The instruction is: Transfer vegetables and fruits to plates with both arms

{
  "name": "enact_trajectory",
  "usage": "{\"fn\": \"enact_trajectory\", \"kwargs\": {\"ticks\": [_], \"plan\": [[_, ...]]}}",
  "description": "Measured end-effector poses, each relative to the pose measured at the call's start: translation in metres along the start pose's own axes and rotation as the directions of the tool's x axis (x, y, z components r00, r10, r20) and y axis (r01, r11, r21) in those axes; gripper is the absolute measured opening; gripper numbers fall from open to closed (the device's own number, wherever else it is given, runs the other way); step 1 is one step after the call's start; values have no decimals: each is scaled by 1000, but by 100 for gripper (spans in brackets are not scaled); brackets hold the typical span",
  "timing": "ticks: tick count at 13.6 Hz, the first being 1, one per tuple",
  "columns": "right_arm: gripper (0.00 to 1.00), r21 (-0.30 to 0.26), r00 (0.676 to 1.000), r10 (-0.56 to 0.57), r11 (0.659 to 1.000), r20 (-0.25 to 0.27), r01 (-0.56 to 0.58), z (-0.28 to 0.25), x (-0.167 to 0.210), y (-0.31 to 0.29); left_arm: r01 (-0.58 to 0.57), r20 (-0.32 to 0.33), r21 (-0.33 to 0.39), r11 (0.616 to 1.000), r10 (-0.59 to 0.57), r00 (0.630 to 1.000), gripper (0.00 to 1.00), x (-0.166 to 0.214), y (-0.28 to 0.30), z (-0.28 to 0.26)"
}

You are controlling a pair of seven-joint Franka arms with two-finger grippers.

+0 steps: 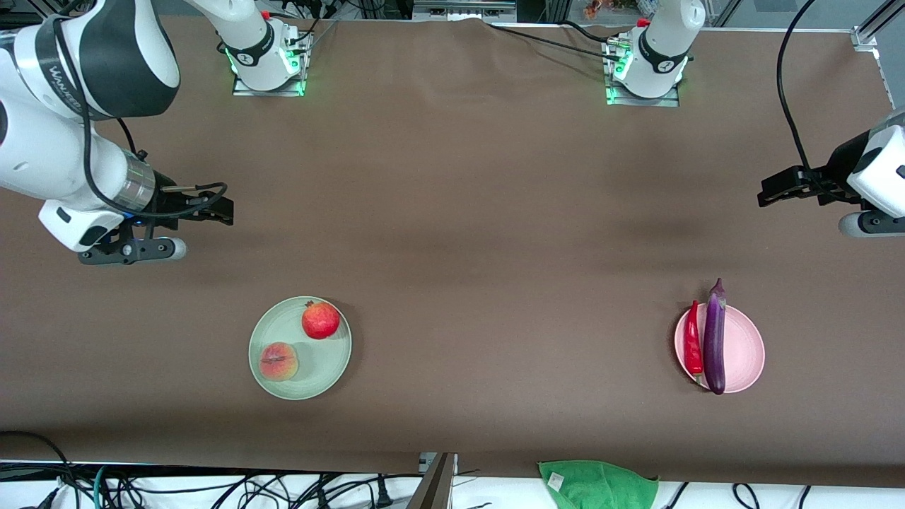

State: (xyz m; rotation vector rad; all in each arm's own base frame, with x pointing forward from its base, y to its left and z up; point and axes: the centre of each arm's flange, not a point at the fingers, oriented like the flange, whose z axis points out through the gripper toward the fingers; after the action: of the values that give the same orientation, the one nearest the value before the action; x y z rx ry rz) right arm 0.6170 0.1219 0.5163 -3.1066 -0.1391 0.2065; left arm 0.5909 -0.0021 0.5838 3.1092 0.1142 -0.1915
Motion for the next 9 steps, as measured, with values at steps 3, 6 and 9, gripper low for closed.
{"fn": "enact_trajectory", "kwargs": {"ticks": [3,6,9], "plan": [[100,1,1000,0,1000,-9,0,2,2,0,0,0,0,1000,0,1000,100,0,0,0],[100,1,1000,-1,1000,-9,1,3,2,-1,0,0,0,1000,0,1000,100,0,0,0],[100,1,1000,-2,1000,-15,2,2,2,-1,0,0,0,1000,0,1000,100,0,0,0]]}}
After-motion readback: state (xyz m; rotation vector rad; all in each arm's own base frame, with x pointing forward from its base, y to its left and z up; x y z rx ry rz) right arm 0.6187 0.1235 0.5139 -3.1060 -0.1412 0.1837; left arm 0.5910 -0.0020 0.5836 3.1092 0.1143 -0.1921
